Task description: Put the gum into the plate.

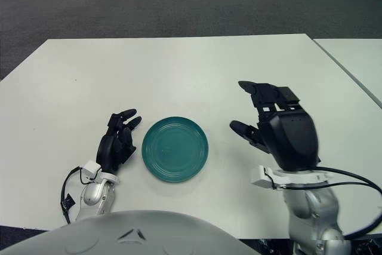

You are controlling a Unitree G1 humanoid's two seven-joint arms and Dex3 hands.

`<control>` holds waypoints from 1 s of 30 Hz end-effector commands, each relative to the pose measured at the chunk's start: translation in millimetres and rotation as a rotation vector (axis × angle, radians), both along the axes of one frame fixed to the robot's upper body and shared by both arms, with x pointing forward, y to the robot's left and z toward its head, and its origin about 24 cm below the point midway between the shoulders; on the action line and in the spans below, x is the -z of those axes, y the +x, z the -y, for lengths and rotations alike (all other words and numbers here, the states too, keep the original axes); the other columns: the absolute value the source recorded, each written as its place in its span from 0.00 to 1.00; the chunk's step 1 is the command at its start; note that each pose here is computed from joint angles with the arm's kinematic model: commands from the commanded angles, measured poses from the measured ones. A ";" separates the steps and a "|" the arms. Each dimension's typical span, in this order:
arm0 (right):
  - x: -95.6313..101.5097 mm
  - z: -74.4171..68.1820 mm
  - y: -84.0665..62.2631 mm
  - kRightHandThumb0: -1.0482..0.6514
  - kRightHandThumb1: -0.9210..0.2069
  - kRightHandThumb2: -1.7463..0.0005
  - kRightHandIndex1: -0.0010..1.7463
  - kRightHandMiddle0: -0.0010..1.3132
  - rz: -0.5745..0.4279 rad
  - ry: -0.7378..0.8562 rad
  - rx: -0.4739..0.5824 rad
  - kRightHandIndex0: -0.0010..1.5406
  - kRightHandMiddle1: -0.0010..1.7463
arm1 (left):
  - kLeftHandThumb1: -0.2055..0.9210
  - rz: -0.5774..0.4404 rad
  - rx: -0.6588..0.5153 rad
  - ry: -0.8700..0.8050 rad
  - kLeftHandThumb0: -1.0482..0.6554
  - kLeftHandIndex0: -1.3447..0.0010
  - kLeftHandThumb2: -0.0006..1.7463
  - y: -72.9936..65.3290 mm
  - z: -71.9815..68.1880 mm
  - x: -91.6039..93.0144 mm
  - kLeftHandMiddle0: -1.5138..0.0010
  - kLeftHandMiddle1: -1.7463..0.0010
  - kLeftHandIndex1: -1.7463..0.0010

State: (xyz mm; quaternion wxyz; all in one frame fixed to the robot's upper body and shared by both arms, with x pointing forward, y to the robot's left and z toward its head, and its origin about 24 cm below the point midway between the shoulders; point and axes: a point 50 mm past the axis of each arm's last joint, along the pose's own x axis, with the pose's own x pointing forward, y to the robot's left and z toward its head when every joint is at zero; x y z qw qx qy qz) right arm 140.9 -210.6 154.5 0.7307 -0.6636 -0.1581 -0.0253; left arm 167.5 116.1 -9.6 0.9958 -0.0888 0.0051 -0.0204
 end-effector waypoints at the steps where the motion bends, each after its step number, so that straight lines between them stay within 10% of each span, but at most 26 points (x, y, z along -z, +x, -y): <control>1: 7.6 9.5 -17.0 0.14 0.05 0.86 0.18 0.00 -0.219 -0.191 0.001 0.16 0.34 | 1.00 -0.142 0.013 0.008 0.16 0.95 0.42 -11.2 -1.5 23.3 0.82 0.61 0.36; 19: 64.9 70.2 -17.8 0.10 0.00 0.85 0.09 0.00 -0.533 -0.166 0.221 0.20 0.36 | 1.00 -0.132 0.012 0.028 0.20 0.96 0.38 -11.4 -13.1 21.5 0.82 0.62 0.37; 30: 83.2 76.4 -17.4 0.09 0.00 0.75 0.08 0.00 -0.589 -0.125 0.274 0.21 0.40 | 0.99 -0.140 0.026 0.031 0.23 0.96 0.32 -14.4 -17.7 21.7 0.82 0.63 0.39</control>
